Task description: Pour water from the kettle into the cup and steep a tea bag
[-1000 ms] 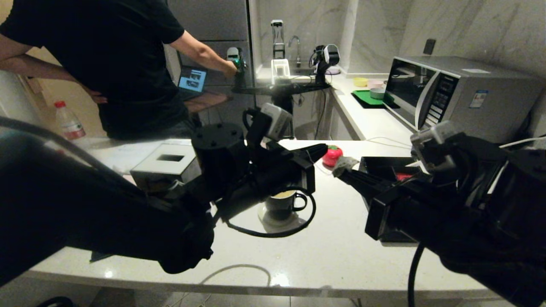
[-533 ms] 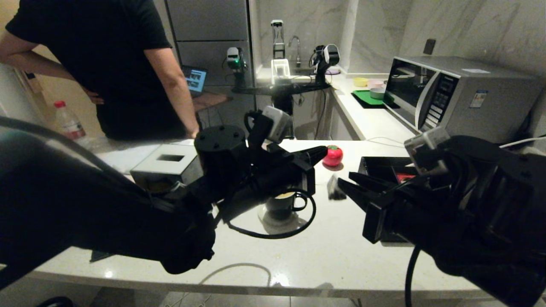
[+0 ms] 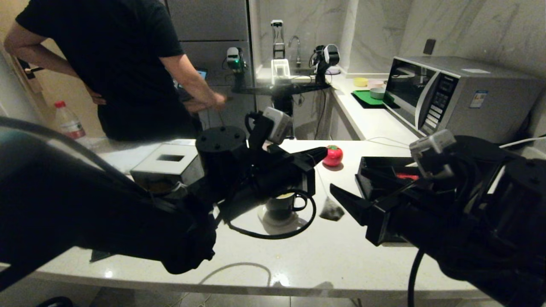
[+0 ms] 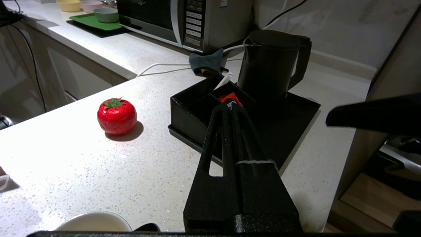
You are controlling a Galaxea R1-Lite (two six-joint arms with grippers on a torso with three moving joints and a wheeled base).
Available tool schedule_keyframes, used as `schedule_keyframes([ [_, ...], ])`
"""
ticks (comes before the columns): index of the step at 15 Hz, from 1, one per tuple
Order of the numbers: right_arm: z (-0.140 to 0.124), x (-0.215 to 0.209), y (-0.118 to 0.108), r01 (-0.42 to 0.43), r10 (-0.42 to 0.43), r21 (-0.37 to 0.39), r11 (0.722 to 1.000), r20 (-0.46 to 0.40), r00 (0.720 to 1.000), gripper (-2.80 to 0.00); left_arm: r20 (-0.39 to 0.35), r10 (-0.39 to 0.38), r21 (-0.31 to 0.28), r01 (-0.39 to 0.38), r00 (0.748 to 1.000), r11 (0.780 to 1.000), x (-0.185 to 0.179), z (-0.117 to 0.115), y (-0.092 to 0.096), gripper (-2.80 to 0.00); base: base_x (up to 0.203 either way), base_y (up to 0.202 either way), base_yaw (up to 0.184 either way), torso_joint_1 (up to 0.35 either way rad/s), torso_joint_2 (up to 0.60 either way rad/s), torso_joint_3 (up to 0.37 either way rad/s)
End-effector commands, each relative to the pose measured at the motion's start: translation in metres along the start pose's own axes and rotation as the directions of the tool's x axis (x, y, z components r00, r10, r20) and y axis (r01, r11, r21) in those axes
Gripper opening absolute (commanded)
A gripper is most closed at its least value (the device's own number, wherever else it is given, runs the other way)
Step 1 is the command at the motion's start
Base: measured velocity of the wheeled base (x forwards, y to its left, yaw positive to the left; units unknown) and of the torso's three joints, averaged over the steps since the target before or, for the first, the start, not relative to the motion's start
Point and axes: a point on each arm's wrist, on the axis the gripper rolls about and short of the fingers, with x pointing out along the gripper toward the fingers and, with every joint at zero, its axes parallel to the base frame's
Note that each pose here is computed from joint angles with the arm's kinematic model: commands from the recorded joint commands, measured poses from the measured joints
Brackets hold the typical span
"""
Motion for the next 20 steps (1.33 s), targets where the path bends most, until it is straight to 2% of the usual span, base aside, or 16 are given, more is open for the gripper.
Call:
schedule_keyframes([
  [1, 0.002, -0.001, -0.001, 0.04, -0.04, 0.003, 0.999, 0.013, 0.999, 0.0, 0.004, -0.001, 0.0, 0.001, 1.0, 1.0, 0.0, 0.0, 0.0, -2.8, 0.0, 0.0, 0.0, 0.0, 0.0, 0.0],
  [7, 0.004, -0.005, -0.006, 0.199, -0.198, -0.025, 0.98, 0.02, 0.98, 0.0, 0.007, 0.0, 0.002, 0.0, 1.0, 1.0, -0.002, 0.002, -0.001, -2.8, 0.0, 0.0, 0.0, 0.0, 0.0, 0.0],
  [11, 0.0, -0.015, -0.016, 0.237, -0.236, -0.066, 0.969, 0.021, 0.971, 0.0, 0.022, 0.038, 0.003, -0.038, 0.999, 0.999, -0.003, 0.006, -0.001, -2.8, 0.0, 0.0, 0.0, 0.0, 0.0, 0.0],
  [13, 0.002, -0.022, -0.02, 0.249, -0.248, -0.063, 0.966, 0.032, 0.968, 0.0, 0.026, 0.045, 0.003, -0.046, 0.999, 0.999, -0.004, 0.007, -0.002, -2.8, 0.0, 0.0, 0.0, 0.0, 0.0, 0.0],
  [14, 0.002, -0.026, -0.023, 0.259, -0.257, -0.063, 0.964, 0.035, 0.966, -2.8, 0.027, 0.048, 0.004, -0.049, 0.998, 0.999, -0.004, 0.008, -0.002, -2.8, 0.0, 0.0, 0.0, 0.0, 0.0, 0.0],
  [20, 0.003, -0.05, -0.029, 0.269, -0.265, -0.087, 0.959, 0.054, 0.963, -2.8, 0.023, 0.035, 0.002, -0.035, 0.999, 0.999, -0.005, 0.007, -0.008, -2.8, 0.0, 0.0, 0.0, 0.0, 0.0, 0.0],
])
